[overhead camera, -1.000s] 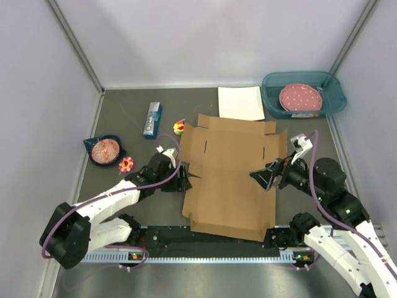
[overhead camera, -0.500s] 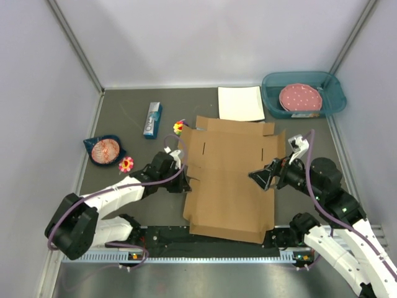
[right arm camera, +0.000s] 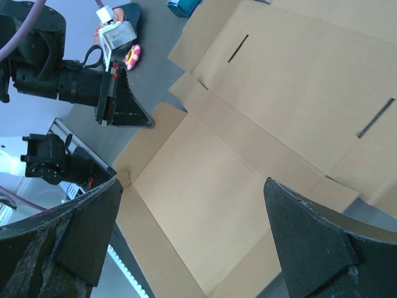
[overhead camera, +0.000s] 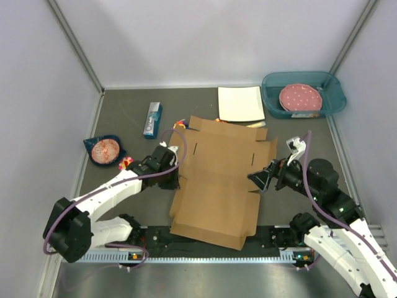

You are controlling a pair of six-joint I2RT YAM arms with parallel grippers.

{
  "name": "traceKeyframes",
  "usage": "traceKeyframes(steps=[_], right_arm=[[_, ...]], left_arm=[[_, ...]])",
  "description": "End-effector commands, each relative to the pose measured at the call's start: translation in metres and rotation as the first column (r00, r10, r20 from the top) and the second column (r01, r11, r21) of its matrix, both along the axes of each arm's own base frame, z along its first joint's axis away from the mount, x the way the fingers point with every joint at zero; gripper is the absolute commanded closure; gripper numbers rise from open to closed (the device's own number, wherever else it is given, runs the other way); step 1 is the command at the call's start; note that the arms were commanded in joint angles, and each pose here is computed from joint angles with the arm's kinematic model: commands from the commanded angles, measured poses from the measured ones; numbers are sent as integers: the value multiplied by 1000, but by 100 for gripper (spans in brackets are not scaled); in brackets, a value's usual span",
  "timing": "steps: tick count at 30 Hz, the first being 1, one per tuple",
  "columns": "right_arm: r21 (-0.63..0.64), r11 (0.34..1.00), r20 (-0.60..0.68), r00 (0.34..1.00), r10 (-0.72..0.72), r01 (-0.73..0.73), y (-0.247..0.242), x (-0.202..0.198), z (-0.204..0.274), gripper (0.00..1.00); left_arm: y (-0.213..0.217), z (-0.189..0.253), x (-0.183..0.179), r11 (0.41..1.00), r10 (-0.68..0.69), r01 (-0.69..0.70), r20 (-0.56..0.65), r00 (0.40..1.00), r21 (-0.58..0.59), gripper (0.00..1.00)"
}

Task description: Fold the paper box

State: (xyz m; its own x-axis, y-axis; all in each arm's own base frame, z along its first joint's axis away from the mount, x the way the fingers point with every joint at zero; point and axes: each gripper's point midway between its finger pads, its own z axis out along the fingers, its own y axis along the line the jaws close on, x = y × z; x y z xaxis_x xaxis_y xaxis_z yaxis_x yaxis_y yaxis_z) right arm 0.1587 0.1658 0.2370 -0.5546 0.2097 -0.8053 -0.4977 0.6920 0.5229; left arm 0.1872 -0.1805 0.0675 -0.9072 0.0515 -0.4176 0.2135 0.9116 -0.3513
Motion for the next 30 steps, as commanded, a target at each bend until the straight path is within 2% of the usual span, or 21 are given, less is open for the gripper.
traceKeyframes(steps=[1,3,4,5,6,10,11,16,18,20,21,22,24,25,27,28,30], right_arm=[[20,1000,34,999,-4,4,-1,0,6,1],[18,1000,34,999,-2,2,-1,0,5,1],[18,1000,36,999,-1,0,-1,0,5,1],[17,1000,36,999,-7,6,-1,1,6,1],[14,1000,40,999,-7,6,-1,2,6,1],[13,1000,50,999,-10,9,-1,5,14,1],[13,1000,58,998,-12,12,-1,6,17,1],[2,999,78,996,-35,35,5,28,39,1],[12,999,100,994,-52,51,8,38,50,2],[5,993,104,987,-121,121,6,58,56,4],[13,984,72,981,-180,180,2,68,53,7],[-5,969,64,967,-248,248,-4,80,47,8],[-16,963,70,961,-268,269,-5,89,44,9],[-19,964,58,963,-264,266,-3,90,41,9],[-46,982,37,983,-182,183,11,88,33,7],[-39,995,18,995,-94,95,24,81,30,7],[-49,998,-11,999,-51,51,33,79,19,5]], left_arm=[[24,-2,1,987,100,-95,-31,995,130,100],[24,1,0,986,111,-105,-35,993,127,96],[23,4,0,987,115,-111,-28,993,115,86],[23,8,1,988,118,-116,-18,993,106,72],[21,14,3,989,120,-119,-4,993,91,46],[13,53,16,993,118,-119,105,987,4,21],[15,60,23,991,133,-135,143,981,5,4],[20,113,71,968,247,-248,340,907,-42,1],[28,132,96,945,320,-317,408,855,-76,1],[44,132,117,916,386,-395,440,811,-76,2],[45,138,131,906,412,-405,468,782,-120,2],[44,133,137,913,398,-388,466,790,-122,2],[60,130,154,900,429,-414,452,782,-137,5],[56,118,160,912,407,-386,406,818,-138,7],[60,118,172,921,388,-349,368,845,-171,10],[60,108,180,928,372,-332,344,862,-170,12],[61,108,191,930,358,-304,325,875,-208,14]])
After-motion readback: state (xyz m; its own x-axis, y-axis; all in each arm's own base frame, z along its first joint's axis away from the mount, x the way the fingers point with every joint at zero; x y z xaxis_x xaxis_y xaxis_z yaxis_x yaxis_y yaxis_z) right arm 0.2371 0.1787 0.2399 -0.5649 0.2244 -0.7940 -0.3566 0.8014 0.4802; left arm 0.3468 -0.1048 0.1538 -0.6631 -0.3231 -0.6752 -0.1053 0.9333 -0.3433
